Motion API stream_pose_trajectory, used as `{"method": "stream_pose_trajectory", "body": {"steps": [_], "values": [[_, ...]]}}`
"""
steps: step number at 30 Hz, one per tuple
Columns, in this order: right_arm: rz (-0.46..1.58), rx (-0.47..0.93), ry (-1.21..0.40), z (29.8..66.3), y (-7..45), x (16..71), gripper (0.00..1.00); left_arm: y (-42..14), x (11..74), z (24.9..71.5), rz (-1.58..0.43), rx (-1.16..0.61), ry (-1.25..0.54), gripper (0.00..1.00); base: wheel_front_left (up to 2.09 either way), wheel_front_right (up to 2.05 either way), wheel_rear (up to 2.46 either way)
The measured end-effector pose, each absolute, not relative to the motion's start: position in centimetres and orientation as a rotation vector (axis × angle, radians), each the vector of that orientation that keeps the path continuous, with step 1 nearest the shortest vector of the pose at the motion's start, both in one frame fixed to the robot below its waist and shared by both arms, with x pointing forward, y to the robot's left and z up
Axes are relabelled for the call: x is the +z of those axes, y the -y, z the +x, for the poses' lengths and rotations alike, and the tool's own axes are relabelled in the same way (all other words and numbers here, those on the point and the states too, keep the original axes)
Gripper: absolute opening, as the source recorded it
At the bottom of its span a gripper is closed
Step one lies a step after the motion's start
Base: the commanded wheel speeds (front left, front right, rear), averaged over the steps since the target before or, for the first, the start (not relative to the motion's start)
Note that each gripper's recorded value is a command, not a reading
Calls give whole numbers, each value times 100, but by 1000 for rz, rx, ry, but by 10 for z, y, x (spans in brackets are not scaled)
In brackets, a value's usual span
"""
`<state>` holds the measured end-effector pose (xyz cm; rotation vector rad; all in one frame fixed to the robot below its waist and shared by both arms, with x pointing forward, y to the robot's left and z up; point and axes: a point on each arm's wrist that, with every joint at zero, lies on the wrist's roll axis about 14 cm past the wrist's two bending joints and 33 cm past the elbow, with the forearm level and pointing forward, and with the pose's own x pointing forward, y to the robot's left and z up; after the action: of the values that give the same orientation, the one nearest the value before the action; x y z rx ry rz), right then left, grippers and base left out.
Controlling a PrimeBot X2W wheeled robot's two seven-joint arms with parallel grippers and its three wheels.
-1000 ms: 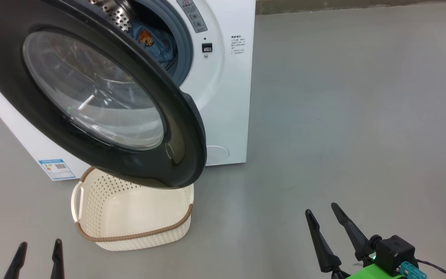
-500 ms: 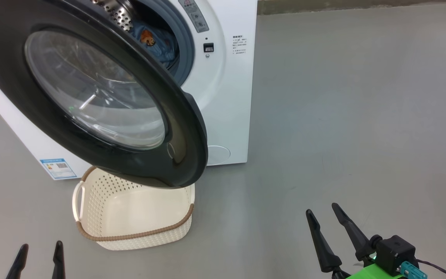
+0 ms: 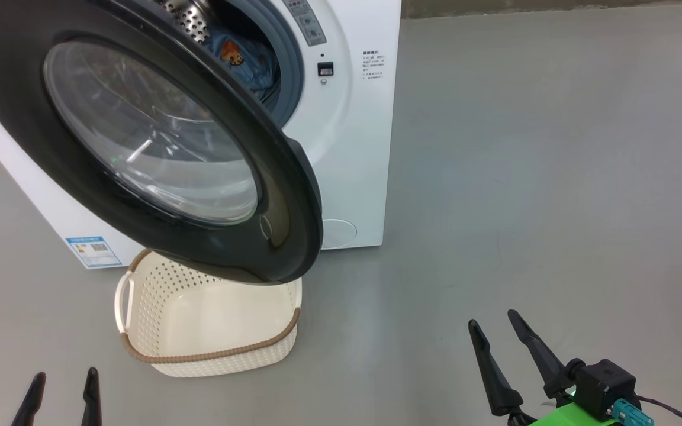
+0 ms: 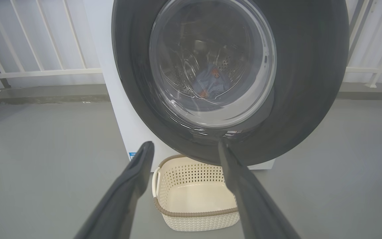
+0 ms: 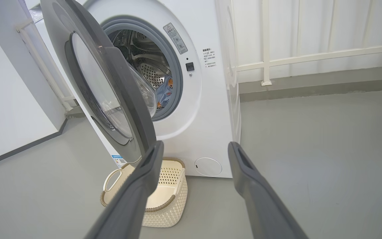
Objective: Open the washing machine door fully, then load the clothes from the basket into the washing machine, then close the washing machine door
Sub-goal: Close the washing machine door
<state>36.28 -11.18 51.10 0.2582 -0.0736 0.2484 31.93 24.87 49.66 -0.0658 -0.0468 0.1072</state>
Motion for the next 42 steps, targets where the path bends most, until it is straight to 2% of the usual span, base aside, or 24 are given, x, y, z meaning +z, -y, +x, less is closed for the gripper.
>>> {"method": "stream_pose_trajectory", "body": {"steps": [14,15,16,17,24,30,37,42], "values": [[259,247,64,364,112,508,100,-250,494,320,-68,110,37,100,0,0,0],[259,246,64,364,112,508,91,-250,494,320,-70,110,37,100,0,0,0],[259,243,65,364,113,508,37,-250,494,320,-70,110,37,100,0,0,0],[260,239,64,365,114,507,0,-250,494,320,-69,111,37,100,0,0,0],[304,215,133,370,124,529,0,-252,492,320,-70,117,32,100,0,0,0],[320,276,364,380,115,605,0,-253,490,322,-79,123,24,100,0,0,0],[341,503,693,363,64,714,0,-252,491,322,-83,122,30,100,0,0,0],[353,723,765,340,8,743,0,-252,492,318,-92,130,34,100,0,0,0]]}}
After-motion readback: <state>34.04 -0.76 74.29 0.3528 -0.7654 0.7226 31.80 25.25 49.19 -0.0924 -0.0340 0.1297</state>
